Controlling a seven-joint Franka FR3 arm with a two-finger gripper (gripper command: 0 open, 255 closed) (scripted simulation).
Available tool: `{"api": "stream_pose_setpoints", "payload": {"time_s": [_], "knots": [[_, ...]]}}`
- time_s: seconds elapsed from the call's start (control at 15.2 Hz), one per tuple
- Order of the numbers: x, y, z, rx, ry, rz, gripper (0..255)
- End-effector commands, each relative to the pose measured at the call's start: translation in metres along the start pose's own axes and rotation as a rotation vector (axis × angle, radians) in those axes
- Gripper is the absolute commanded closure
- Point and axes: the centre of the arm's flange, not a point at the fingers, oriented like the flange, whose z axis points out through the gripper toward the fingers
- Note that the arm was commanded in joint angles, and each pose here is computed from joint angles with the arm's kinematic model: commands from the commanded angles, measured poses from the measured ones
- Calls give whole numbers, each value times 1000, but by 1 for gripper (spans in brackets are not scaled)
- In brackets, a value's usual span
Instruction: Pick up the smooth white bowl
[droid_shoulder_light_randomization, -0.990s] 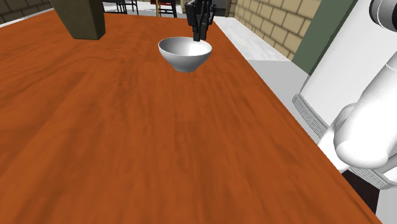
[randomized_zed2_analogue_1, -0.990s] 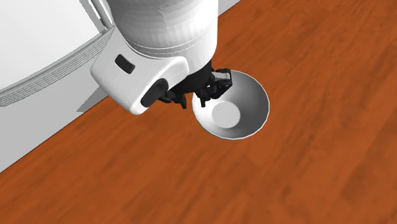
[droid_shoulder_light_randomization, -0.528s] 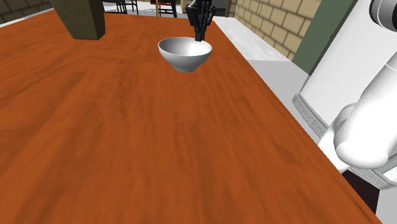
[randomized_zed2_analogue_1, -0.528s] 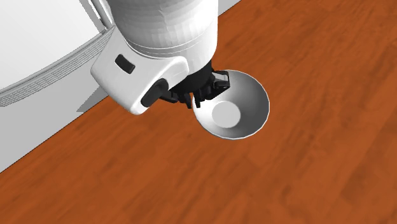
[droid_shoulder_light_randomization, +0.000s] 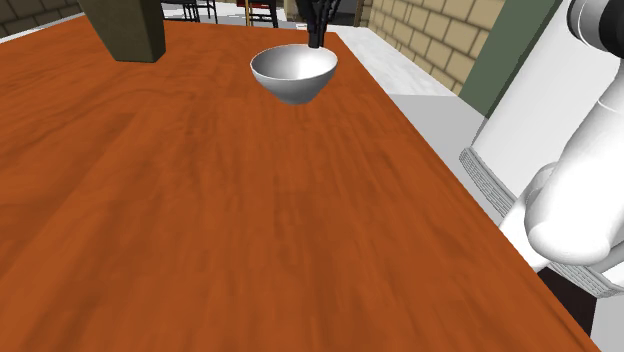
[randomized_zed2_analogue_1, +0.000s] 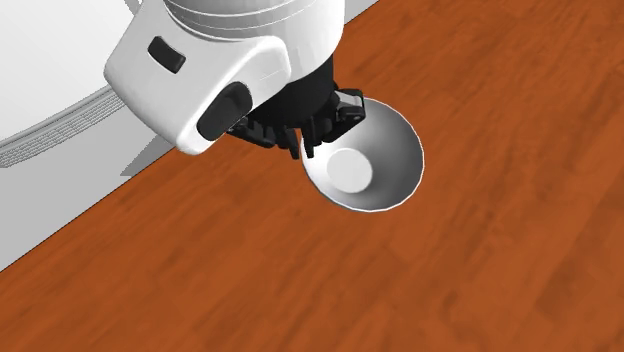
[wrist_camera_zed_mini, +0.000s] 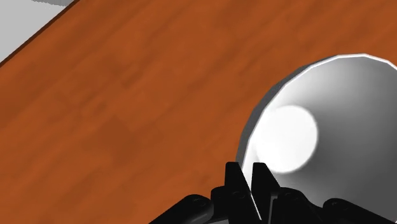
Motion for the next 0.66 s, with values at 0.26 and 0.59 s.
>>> {"api": "stream_pose_setpoints", "payload": {"time_s": [0.26,0.59], "knots": [[-2,-4,-30,0,0,0,255],[-4,-5,-47,0,0,0,255]]}}
